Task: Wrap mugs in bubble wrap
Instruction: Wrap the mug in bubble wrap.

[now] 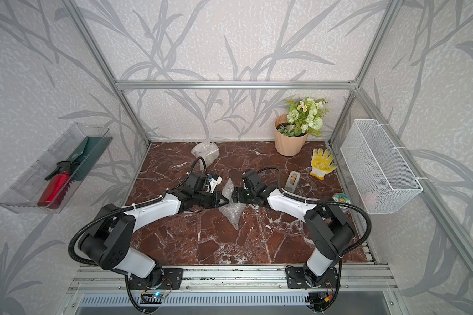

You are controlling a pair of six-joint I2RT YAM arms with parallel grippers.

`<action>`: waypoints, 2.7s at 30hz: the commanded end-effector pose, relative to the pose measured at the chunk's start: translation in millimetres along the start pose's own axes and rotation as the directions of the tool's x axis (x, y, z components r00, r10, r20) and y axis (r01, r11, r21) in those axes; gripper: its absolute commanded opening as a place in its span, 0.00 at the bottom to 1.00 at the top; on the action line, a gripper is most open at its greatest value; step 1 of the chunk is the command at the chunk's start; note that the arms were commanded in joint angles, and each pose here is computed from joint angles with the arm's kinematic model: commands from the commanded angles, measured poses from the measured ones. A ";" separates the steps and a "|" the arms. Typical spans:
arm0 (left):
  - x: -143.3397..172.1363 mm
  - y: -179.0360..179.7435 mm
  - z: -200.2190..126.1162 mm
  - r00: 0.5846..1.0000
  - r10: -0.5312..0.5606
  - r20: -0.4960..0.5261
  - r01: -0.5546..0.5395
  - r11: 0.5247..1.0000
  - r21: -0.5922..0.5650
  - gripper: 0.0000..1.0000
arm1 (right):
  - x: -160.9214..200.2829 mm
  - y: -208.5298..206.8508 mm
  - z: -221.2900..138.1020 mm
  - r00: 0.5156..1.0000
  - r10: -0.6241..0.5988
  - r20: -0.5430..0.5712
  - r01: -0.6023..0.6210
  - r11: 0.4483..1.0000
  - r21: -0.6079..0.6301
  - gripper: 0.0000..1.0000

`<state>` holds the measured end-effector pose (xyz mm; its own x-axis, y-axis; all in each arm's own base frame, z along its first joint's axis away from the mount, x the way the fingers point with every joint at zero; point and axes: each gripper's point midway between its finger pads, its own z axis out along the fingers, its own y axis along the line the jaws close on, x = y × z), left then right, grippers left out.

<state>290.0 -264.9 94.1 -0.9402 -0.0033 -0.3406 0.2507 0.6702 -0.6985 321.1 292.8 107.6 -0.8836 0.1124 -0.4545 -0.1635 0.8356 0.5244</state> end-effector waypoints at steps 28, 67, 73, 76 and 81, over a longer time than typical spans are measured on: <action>52.9 36.8 12.7 0.981 -0.082 -0.176 0.055 0.986 -0.154 0.06 | 35.7 -31.6 13.9 0.971 0.112 -0.211 -0.072 0.979 0.191 0.83; 1.8 31.5 -21.5 0.948 -0.243 0.205 0.295 0.913 -0.282 0.96 | 45.2 -39.8 33.9 0.963 0.109 -0.248 -0.061 0.979 0.196 0.78; 15.7 62.7 -17.0 0.924 -0.274 0.268 0.360 0.860 -0.362 0.93 | 47.1 -40.5 34.6 0.962 0.111 -0.251 -0.061 0.979 0.197 0.78; 19.5 75.2 -14.8 0.919 -0.279 0.280 0.377 0.832 -0.408 0.90 | 47.1 -39.4 34.7 0.961 0.111 -0.252 -0.063 0.979 0.192 0.78; 27.4 94.3 -14.5 0.914 -0.280 0.294 0.394 0.786 -0.477 0.88 | 40.9 -33.9 29.3 0.968 0.092 -0.234 -0.052 0.984 0.171 0.78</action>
<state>291.5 -220.9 55.8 -0.8795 -0.3704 -0.2988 -0.1810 0.8411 -0.5098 310.8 291.3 56.3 -0.9681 0.0797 -0.2377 -0.0348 0.8962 0.4423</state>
